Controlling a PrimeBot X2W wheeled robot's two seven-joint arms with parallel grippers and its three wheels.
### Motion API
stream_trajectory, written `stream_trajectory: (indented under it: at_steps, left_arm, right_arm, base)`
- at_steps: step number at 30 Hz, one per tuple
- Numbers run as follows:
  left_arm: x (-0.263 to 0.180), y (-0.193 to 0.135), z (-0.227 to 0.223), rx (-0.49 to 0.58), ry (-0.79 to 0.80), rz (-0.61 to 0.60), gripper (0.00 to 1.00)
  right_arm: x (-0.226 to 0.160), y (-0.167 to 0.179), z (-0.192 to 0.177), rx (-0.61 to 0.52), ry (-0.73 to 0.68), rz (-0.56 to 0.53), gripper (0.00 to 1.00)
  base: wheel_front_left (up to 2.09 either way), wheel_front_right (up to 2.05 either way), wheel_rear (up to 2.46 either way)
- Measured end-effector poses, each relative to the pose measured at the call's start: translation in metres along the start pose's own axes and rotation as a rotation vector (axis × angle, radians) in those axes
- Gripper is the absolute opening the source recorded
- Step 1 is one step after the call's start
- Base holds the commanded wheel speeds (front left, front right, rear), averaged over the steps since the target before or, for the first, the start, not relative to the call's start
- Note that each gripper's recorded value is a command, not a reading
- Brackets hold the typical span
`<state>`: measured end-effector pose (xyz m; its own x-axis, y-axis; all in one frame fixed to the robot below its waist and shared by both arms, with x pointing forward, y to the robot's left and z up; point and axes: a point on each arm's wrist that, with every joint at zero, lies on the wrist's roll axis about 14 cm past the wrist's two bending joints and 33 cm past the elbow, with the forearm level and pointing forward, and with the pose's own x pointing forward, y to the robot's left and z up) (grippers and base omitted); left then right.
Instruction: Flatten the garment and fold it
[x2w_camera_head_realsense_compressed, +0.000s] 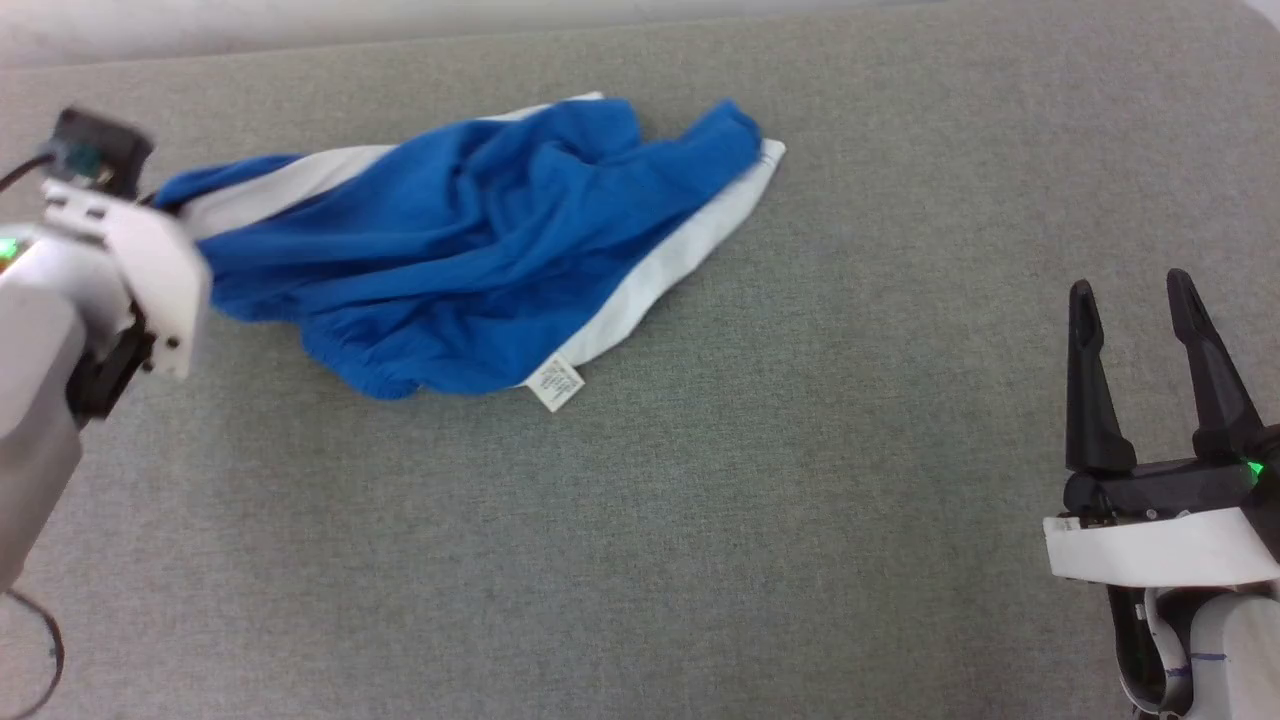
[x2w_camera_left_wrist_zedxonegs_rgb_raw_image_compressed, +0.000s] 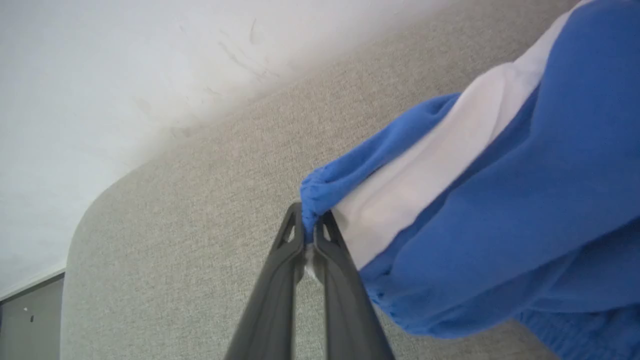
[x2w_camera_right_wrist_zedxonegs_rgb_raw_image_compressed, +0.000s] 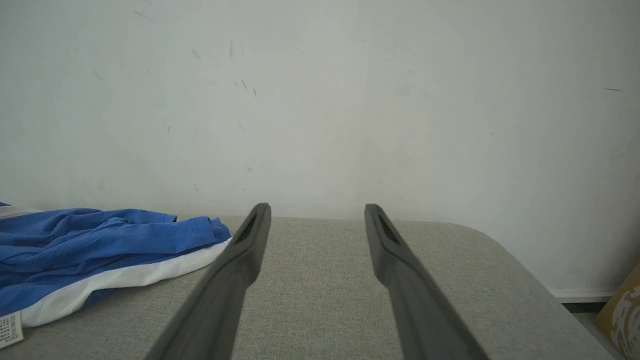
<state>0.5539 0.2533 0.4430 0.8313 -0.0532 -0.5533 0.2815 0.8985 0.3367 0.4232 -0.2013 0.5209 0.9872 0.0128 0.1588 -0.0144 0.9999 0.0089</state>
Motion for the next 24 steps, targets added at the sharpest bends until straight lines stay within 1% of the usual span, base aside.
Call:
stream_trajectory:
  at_steps: [4,6,8,9,10,12,14,19,21,24]
  left_arm:
    - [0.005,0.014,-0.038,-0.044,0.077,0.068,0.00]
    - [0.006,0.010,-0.058,-0.048,0.128,0.071,0.00]
    - [0.006,0.002,-0.065,-0.065,0.141,0.056,0.00]
    - [0.006,-0.001,-0.065,-0.069,0.133,0.049,0.32]
    - [0.006,-0.002,-0.062,-0.071,0.118,0.046,1.00]
    - [0.004,-0.002,-0.053,-0.071,0.060,0.053,1.00]
    - [-0.001,0.004,-0.035,-0.048,-0.008,0.068,1.00]
    - [-0.020,0.027,0.032,0.046,-0.224,0.114,1.00]
    - [-0.029,0.024,0.058,0.052,-0.291,0.096,1.00]
    - [-0.040,0.007,0.091,0.075,-0.369,0.025,1.00]
  right_arm:
    - [0.000,-0.002,-0.006,-0.007,0.018,-0.005,1.00]
    - [0.000,-0.002,-0.009,-0.013,0.024,-0.004,1.00]
    - [0.000,-0.002,-0.009,-0.014,0.025,-0.003,1.00]
    - [0.000,-0.001,-0.009,-0.014,0.025,-0.001,1.00]
    - [0.001,0.000,-0.009,-0.015,0.024,0.003,1.00]
    - [0.002,0.004,-0.006,-0.012,0.016,0.013,1.00]
    - [0.002,0.008,-0.002,-0.013,0.004,0.026,1.00]
    - [0.002,0.016,0.011,-0.007,-0.030,0.046,1.00]
    - [0.000,0.018,0.013,-0.004,-0.035,0.053,1.00]
    - [-0.003,0.022,0.017,0.001,-0.043,0.063,1.00]
  base:
    - [0.00,0.00,0.00]
    - [0.00,0.00,0.00]
    - [0.00,0.00,0.00]
    - [0.00,0.00,0.00]
    - [0.00,0.00,0.00]
    - [0.00,0.00,0.00]
    - [0.00,0.00,0.00]
    - [0.00,0.00,0.00]
    - [0.00,0.00,0.00]
    - [0.00,0.00,0.00]
